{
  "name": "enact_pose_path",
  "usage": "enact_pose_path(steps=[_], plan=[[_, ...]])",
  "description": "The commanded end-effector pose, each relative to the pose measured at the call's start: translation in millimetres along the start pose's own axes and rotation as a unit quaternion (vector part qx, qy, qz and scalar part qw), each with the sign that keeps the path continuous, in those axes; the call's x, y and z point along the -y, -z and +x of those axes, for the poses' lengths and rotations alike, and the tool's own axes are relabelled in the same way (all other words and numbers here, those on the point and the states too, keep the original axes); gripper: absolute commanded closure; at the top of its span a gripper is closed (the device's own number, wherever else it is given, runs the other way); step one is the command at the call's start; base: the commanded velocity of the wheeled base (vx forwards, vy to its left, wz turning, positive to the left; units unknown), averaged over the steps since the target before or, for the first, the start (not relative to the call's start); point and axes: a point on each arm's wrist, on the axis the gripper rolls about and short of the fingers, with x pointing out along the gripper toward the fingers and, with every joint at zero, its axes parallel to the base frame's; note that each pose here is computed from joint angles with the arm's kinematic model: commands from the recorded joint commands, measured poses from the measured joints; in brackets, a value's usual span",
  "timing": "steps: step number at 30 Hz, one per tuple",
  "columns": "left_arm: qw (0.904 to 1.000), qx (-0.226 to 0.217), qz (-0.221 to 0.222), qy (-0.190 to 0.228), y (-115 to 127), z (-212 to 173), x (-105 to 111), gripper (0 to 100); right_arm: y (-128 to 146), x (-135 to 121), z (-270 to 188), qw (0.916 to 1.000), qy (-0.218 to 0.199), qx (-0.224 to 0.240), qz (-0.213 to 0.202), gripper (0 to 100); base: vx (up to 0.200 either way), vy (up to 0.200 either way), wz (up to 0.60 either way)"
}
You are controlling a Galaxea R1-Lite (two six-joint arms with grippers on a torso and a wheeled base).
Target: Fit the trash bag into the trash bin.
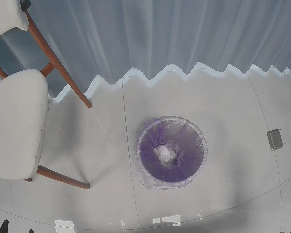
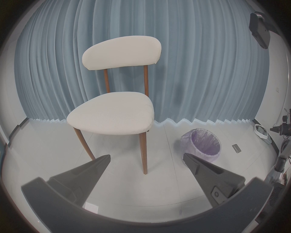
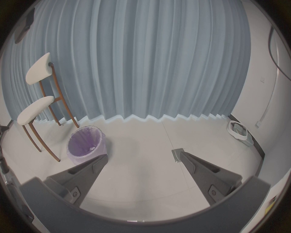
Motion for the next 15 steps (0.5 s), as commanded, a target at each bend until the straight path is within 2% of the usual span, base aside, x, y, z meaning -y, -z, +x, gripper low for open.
enact_pose_path(steps=[1,2,4,7,9,13,15], plan=[[1.0,-0.004,0.0,0.0,5.1,0.5,-0.1,0,2.7,-2.9,-7.9,0.9982,-0.03,0.05,-0.016,0,0.0,0.0,0.0],[1.0,-0.004,0.0,0.0,5.1,0.5,-0.1,0,2.6,-3.3,-7.9,0.9974,-0.04,0.05,-0.035,0,0.0,0.0,0.0],[1.0,-0.004,0.0,0.0,5.1,0.5,-0.1,0,2.4,-4.3,-8.3,0.9959,-0.062,0.049,-0.043,0,0.0,0.0,0.0],[1.0,-0.004,0.0,0.0,5.1,0.5,-0.1,0,2.4,-5.2,-8.8,0.9949,-0.083,0.046,-0.035,0,0.0,0.0,0.0],[1.0,-0.004,0.0,-0.001,5.1,0.5,-0.1,0,2.6,-4.8,-8.6,0.9962,-0.075,0.043,-0.007,0,0.0,0.0,0.0],[1.0,-0.004,0.0,0.0,5.1,0.5,-0.1,0,4.0,-1.5,-7.1,0.9978,-0.001,0.047,0.046,0,0.0,0.0,0.0],[1.0,-0.004,0.0,-0.001,5.1,0.5,-0.1,0,3.9,-1.6,-6.9,0.9978,-0.002,0.048,0.046,0,0.0,0.0,0.0]])
